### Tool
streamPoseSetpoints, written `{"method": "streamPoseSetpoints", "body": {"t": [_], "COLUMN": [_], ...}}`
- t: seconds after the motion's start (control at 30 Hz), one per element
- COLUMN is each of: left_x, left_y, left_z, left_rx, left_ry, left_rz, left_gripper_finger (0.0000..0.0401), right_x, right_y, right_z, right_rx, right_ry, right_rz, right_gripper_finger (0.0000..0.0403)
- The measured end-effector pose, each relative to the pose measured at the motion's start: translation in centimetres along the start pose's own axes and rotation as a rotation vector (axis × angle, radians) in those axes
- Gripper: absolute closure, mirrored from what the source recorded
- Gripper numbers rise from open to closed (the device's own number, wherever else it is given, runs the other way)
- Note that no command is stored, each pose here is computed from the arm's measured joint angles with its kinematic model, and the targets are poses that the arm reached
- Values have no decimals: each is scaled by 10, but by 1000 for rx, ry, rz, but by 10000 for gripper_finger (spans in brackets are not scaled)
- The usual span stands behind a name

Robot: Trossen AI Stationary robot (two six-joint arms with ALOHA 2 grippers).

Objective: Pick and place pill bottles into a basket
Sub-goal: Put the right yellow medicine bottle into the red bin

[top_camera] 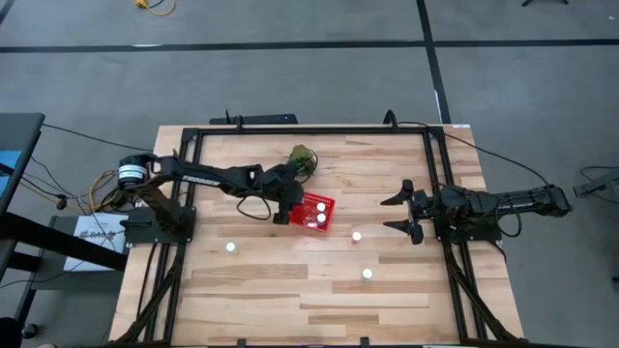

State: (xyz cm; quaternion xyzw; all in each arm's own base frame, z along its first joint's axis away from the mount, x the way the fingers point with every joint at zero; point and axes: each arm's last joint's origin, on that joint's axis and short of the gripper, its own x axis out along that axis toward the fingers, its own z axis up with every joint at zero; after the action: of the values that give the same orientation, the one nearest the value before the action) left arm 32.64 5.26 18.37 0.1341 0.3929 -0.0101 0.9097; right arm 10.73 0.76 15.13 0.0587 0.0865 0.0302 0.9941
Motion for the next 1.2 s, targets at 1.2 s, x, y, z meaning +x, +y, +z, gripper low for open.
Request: {"method": "streamPoseSetpoints", "body": {"t": [1.2], "left_x": [17], "left_y": [6], "left_z": [-13], "left_rx": [-95], "left_ry": [7], "left_rz": [-104], "left_gripper_finger": [289], "right_x": [0], "right_y": [0], "right_z": [0], "right_rx": [0], "right_ry": [0], "right_rz": [1], "right_gripper_finger": [97]}}
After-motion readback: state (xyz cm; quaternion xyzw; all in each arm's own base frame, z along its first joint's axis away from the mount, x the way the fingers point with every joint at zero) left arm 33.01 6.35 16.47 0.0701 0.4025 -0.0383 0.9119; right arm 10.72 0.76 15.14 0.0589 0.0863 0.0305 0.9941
